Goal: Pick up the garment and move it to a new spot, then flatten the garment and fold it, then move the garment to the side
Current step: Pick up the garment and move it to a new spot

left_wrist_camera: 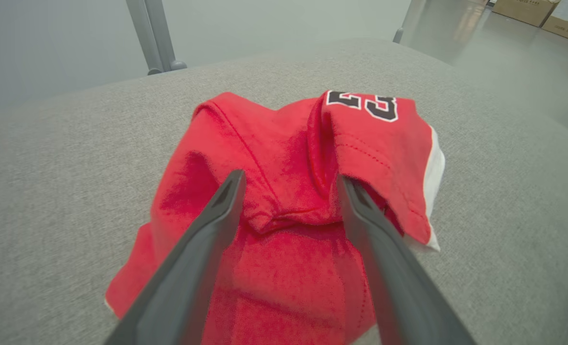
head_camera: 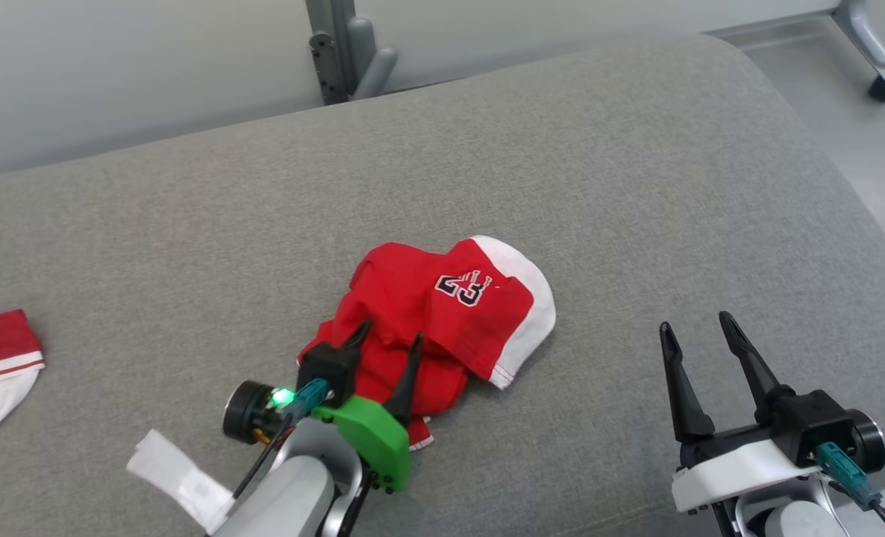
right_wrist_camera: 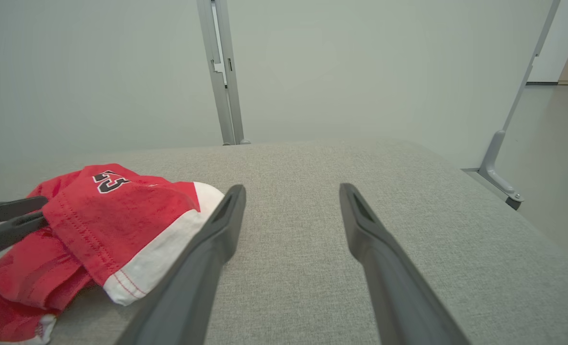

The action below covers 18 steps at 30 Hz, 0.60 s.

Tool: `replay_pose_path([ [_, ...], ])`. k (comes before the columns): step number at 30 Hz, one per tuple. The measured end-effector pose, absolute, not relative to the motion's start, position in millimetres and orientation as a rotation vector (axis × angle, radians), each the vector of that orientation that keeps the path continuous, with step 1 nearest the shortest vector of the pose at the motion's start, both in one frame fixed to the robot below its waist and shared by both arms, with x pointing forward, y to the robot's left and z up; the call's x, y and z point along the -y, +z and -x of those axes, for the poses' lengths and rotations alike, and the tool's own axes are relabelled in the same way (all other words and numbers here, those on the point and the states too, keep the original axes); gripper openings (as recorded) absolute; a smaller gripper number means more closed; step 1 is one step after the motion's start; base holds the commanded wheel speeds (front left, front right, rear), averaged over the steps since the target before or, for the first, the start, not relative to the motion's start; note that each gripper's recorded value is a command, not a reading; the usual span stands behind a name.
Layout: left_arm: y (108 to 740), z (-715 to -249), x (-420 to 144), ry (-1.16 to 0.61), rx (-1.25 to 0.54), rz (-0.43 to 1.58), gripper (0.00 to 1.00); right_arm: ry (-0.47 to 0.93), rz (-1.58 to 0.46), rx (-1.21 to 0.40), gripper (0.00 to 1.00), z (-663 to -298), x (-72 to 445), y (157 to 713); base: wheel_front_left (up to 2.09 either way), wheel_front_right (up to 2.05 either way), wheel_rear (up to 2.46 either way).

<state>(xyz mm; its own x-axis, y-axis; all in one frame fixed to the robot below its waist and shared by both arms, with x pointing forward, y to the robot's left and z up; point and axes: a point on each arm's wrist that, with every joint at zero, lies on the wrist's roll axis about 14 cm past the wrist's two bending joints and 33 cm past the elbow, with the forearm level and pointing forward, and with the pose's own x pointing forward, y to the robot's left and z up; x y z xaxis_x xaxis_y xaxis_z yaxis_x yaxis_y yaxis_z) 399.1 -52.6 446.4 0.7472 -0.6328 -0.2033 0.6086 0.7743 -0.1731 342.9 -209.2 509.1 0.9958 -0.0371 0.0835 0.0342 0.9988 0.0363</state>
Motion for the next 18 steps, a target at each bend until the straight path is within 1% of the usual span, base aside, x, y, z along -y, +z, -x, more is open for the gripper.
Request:
replay_pose_path([
  [4, 456.4, -397.5, 2.4, -0.541, -0.200, 0.077, 1.00, -0.002, -0.014, 0.109, 1.00, -343.0, 200.4, 516.5, 0.00, 0.00, 0.00],
  [11, 455.8, -373.8, -86.6, -0.287, -0.150, 0.035, 1.00, 0.065, 0.018, 0.135, 1.00, -347.1, 186.9, 524.3, 0.00, 0.00, 0.00],
  [15, 443.6, -351.8, -130.8, -0.162, -0.173, 0.029, 1.00, 0.106, 0.032, 0.125, 1.00, -350.1, 177.8, 521.1, 0.00, 0.00, 0.00],
  [18, 438.9, -341.2, -147.4, -0.117, -0.185, 0.024, 1.00, 0.120, 0.036, 0.124, 1.00, -351.8, 174.0, 520.9, 0.00, 0.00, 0.00],
])
